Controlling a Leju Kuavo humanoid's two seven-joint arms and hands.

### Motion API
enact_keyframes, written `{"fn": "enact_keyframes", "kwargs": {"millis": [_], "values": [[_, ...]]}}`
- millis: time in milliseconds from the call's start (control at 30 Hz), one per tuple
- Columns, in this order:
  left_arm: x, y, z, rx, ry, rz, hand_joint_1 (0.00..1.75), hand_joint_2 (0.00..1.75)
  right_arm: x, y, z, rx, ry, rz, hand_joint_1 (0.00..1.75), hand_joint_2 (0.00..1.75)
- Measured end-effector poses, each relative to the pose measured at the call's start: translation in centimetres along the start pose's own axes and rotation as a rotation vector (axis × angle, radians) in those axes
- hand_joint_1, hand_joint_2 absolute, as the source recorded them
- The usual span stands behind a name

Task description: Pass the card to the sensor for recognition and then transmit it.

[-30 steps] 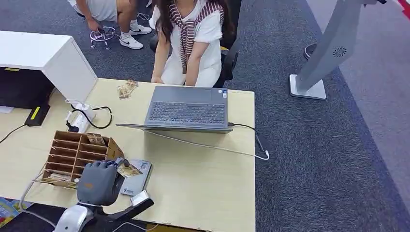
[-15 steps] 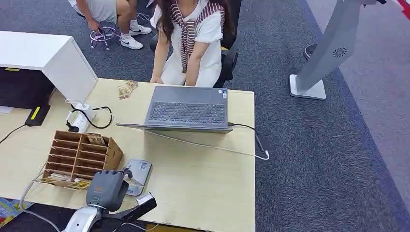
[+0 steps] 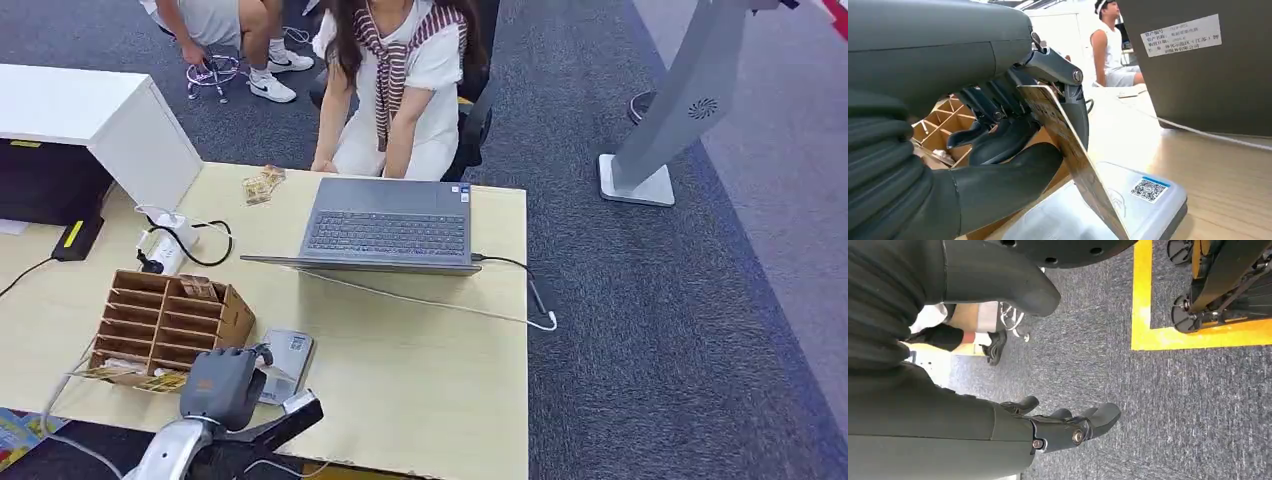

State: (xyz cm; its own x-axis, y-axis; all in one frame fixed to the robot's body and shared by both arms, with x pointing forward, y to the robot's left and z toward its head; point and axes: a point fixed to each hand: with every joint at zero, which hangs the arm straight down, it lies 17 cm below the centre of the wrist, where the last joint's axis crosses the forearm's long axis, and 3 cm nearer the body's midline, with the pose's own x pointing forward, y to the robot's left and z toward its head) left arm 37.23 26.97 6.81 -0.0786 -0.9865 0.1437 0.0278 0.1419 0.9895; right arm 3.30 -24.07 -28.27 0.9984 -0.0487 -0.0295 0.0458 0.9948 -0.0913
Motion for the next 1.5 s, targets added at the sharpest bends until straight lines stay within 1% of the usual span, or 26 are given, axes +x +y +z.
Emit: {"fn": "enact_keyframes", "kwargs": {"millis": [433,567,1333,1400,1500], "values": [[-1.5,-1.3,0.0,-0.036,0.081,0.005,1.75,1.75,-0.1,0.0,0.0,0.0,0.003,0.01,0.0,1.75],[-1.8,-1.3,0.0,-0.037,0.093,0.007,1.75,1.75,-0.1,-0.1,0.0,0.0,0.003,0.009,0.0,1.75],[-1.9,-1.2,-0.3,-0.038,0.1,0.01,1.75,1.75,-0.1,-0.1,0.0,-0.002,0.002,0.014,0.0,1.75],[-1.8,-0.9,-0.5,-0.028,0.098,0.011,1.75,1.75,-0.1,-0.1,0.0,-0.002,0.002,0.014,0.0,1.75],[-1.1,0.5,-1.1,0.032,0.073,0.02,1.75,1.75,0.0,-0.1,0.0,-0.001,-0.001,0.017,0.0,1.75]]}}
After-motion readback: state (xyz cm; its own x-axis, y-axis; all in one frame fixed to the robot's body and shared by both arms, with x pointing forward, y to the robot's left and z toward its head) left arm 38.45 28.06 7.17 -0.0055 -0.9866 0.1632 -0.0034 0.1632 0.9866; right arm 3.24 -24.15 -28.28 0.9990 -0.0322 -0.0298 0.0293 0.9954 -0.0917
